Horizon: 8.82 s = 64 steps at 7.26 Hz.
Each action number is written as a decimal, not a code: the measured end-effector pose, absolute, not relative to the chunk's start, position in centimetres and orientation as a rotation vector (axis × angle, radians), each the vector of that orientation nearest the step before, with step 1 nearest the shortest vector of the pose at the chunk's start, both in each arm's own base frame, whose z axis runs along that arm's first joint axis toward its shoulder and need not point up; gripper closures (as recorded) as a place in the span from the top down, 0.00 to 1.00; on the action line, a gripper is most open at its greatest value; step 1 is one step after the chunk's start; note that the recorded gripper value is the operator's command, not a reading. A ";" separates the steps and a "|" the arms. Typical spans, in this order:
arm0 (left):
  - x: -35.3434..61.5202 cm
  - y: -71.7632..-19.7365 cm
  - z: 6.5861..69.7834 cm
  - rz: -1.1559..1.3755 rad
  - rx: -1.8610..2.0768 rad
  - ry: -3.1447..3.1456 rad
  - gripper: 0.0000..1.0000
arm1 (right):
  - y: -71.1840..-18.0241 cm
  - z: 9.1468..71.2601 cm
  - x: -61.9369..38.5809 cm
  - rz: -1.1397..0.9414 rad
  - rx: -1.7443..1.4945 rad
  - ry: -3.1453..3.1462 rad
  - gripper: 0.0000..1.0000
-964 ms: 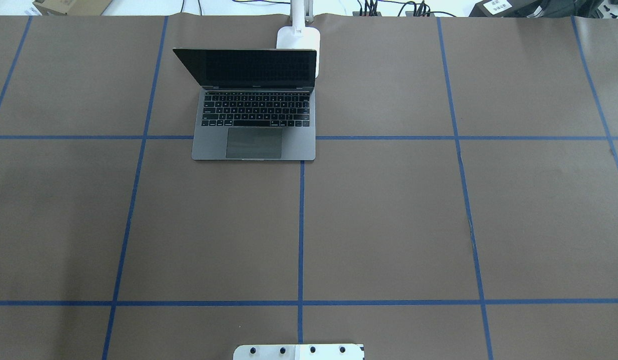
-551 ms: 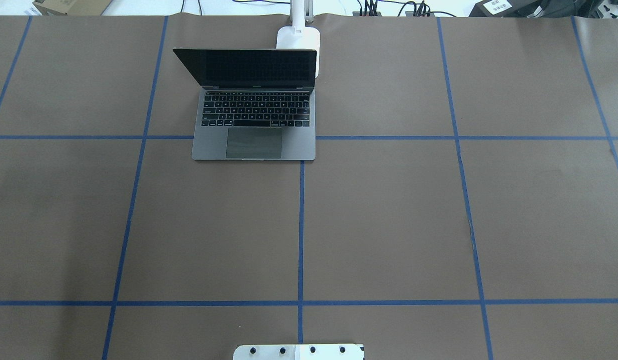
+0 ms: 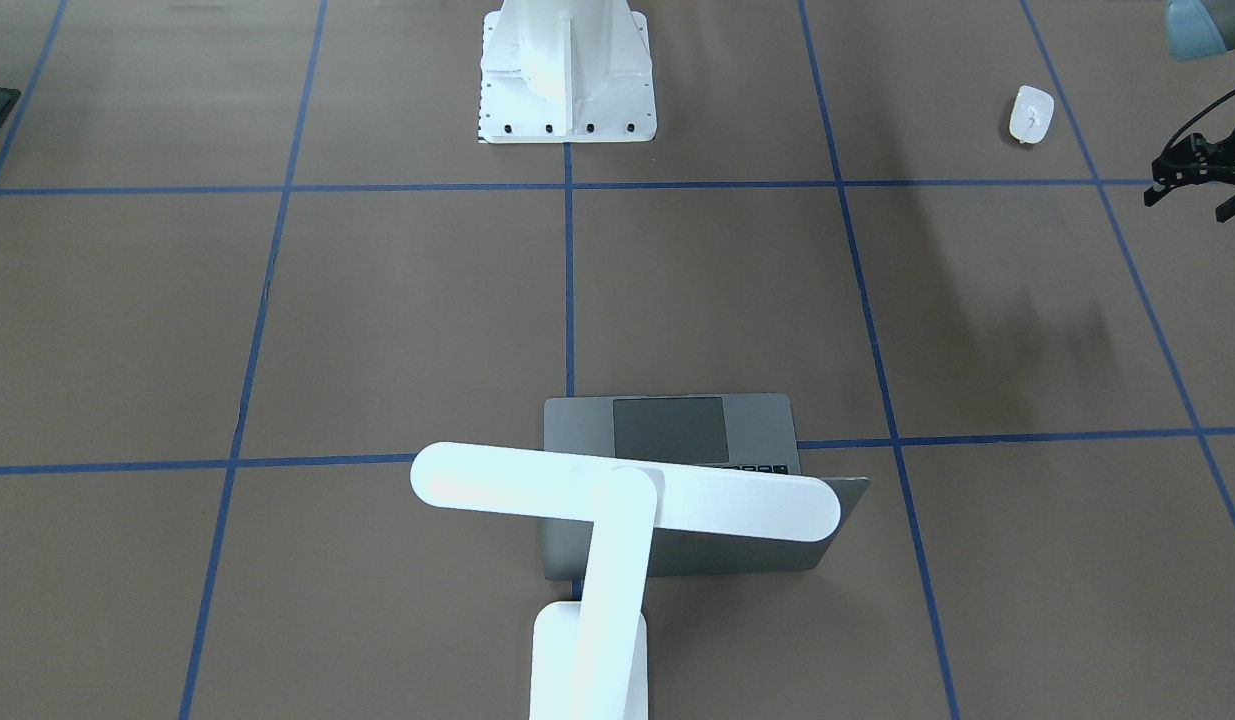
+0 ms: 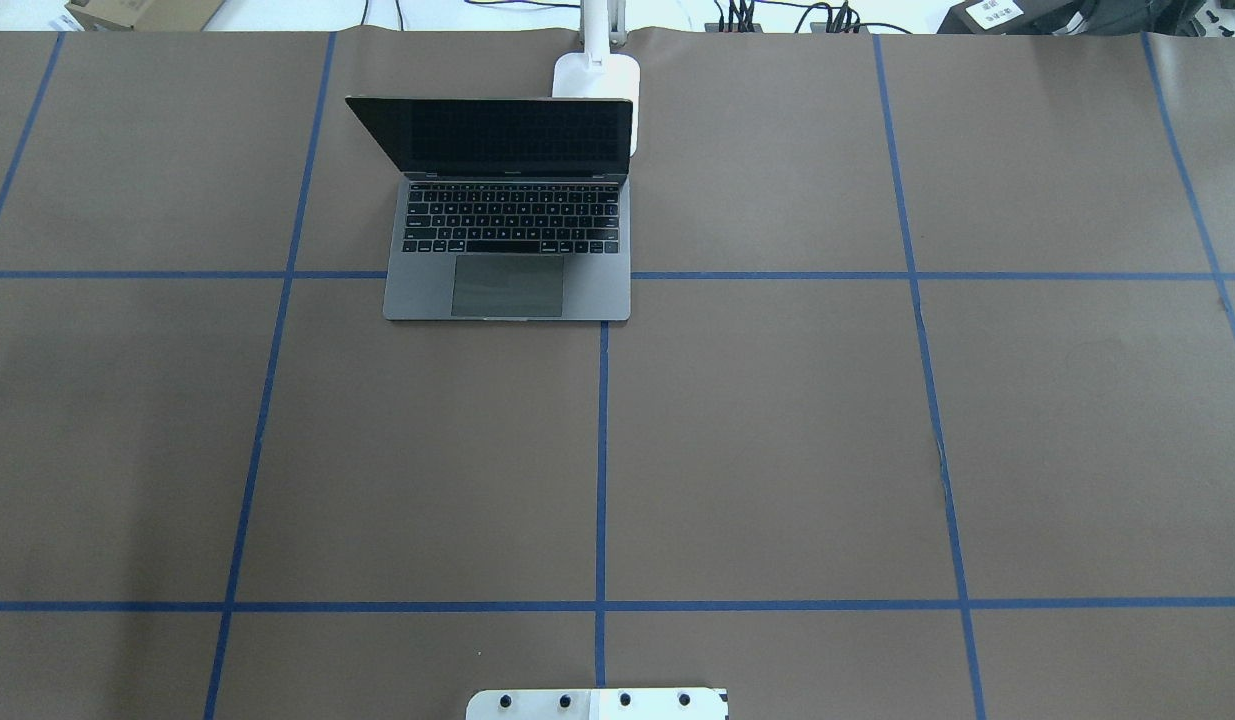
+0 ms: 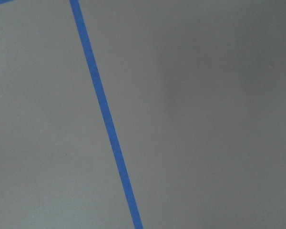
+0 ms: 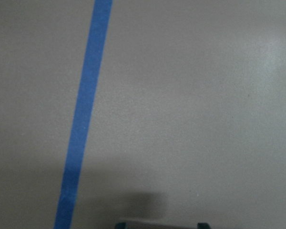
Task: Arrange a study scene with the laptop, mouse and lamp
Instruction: 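Move the right gripper toward the dark grey mouse pad off the table, then carry the dark grey mouse pad with the right gripper onto the table, then lower the mouse pad with the right gripper beside the laptop, then open the right gripper and withdraw the right arm off the table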
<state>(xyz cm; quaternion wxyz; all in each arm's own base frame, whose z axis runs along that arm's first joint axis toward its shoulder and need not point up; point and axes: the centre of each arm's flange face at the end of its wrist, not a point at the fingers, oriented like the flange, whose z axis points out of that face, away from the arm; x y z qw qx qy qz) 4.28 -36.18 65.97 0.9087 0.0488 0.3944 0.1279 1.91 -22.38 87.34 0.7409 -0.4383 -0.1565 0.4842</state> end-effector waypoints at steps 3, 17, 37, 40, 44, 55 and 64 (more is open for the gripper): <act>4.3 -36.2 66.0 0.264 0.100 0.814 1.00 | -23.2 86.2 1.2 1.053 -0.977 -0.406 0.00; 4.3 -36.5 65.7 0.255 0.101 0.811 1.00 | -51.8 53.5 -10.1 1.115 -0.830 -0.776 0.00; 3.2 -36.4 63.8 0.237 0.142 0.817 1.00 | -65.8 39.5 -39.1 1.264 -0.348 -0.744 0.00; 3.1 -36.3 63.6 0.238 0.144 0.818 1.00 | -66.7 41.1 -37.5 1.285 -0.308 -0.722 0.00; 3.1 -36.3 63.5 0.238 0.145 0.818 1.00 | -66.2 39.5 -39.6 1.282 -0.301 -0.739 0.00; 3.0 -36.2 64.0 0.231 0.137 0.816 1.00 | -64.0 29.2 -50.9 1.531 -0.413 -0.784 0.00; 2.6 -36.3 63.4 0.226 0.154 0.816 1.00 | -63.1 31.6 -47.6 1.244 -0.209 -0.829 1.00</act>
